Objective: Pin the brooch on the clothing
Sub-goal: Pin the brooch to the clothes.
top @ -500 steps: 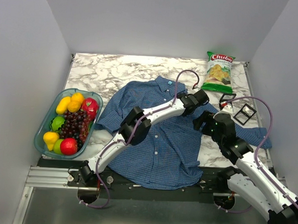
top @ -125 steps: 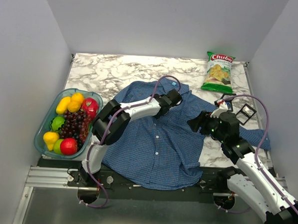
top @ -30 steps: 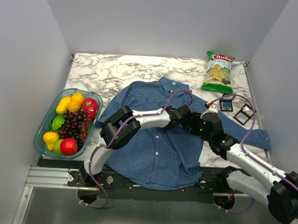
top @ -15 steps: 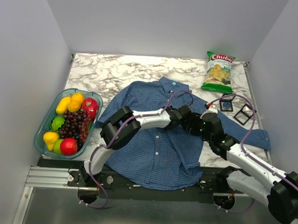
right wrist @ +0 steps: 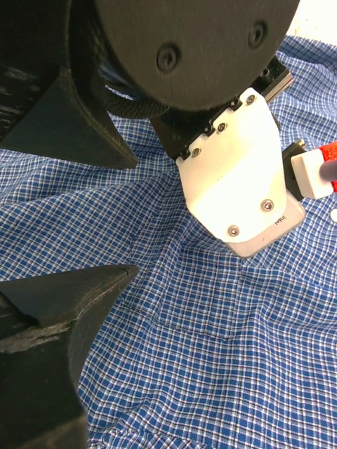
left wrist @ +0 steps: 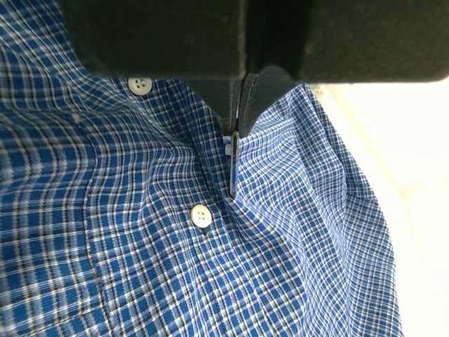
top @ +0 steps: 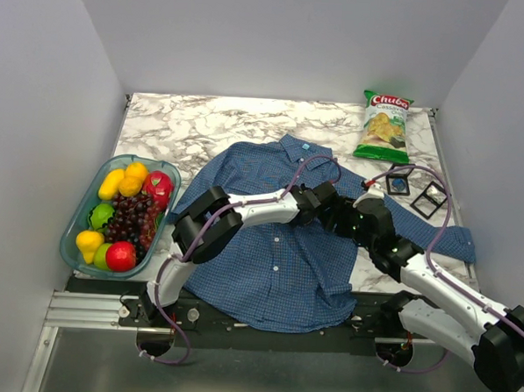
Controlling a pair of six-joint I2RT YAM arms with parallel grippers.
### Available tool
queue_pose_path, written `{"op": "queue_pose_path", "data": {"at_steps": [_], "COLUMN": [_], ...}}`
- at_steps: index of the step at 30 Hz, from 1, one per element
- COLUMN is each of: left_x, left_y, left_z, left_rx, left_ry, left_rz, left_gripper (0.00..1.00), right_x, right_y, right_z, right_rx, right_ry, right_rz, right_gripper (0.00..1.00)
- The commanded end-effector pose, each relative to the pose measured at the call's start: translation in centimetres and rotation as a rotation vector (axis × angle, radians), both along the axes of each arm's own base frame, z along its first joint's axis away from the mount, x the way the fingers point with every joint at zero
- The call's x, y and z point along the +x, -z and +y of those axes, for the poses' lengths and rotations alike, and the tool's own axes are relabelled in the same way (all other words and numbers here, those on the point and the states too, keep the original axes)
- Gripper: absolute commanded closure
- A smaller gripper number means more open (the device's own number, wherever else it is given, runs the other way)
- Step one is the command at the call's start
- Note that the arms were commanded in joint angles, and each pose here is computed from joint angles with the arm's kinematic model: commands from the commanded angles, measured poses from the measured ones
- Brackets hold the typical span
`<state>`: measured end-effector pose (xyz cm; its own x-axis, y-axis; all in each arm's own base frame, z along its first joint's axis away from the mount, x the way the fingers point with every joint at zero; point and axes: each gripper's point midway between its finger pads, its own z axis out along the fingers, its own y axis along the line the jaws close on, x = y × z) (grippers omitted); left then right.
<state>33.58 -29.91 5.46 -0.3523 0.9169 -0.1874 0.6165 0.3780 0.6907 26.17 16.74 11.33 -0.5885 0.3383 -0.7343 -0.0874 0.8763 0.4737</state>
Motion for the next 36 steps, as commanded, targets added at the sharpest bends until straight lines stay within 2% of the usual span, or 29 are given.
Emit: {"op": "queue_pose_path", "data": {"at_steps": [1,10,36], "left_x": [-4.9,-6.0,-7.3], "left_y": [-2.1,-2.0,-6.7], "left_z": [-6.0,-7.1,-9.7], "left_rx": [-0.119,-0.168,-0.528], "left_ry": [0.155,0.187,0.19], "left_rz": [-0.011,0.019,0.163], "left_gripper": [1.0,1.0,1.0], "right_x": [1.8,1.7,1.7], "right_y": [-2.4,-2.2,-2.3], "right_z": [0.4,0.3,-0.1], "right_rx": [0.046,0.039,0.029], "right_ry": [0.044,0.048,0.06], "right_rz": [-0.088,-0.083,-0.085], "right_gripper": [0.35,0.35,0.34]}}
